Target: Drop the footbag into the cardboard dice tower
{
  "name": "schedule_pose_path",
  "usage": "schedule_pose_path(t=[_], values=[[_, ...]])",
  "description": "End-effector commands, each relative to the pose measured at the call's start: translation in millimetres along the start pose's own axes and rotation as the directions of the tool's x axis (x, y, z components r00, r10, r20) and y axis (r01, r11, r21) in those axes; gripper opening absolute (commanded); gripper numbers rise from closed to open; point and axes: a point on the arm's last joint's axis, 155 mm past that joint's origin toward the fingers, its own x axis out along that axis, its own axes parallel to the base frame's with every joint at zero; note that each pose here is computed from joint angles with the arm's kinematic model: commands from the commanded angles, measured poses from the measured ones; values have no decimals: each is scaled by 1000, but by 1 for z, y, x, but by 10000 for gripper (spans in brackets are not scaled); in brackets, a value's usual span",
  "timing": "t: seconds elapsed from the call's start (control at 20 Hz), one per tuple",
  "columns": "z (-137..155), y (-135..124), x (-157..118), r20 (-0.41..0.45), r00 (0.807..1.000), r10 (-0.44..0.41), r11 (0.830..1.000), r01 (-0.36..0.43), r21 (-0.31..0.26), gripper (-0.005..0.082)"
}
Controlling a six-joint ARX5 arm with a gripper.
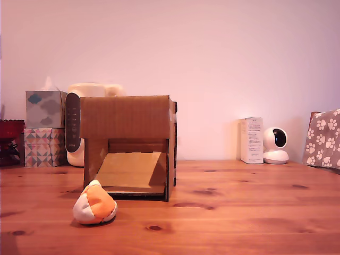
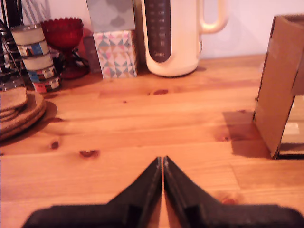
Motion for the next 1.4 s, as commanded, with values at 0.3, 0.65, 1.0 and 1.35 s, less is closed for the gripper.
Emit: schedule_pose_path(t=[0.3, 0.65, 1.0, 1.35], values=[[19, -21, -2, 84, 990, -115, 990, 121, -70, -20], [50, -52, -16, 77, 957, -280, 947, 288, -141, -20], [50, -103, -12, -89, 873, -479, 875, 466, -134, -20], [5, -158, -8, -284, 741, -608, 788, 607, -103, -20]])
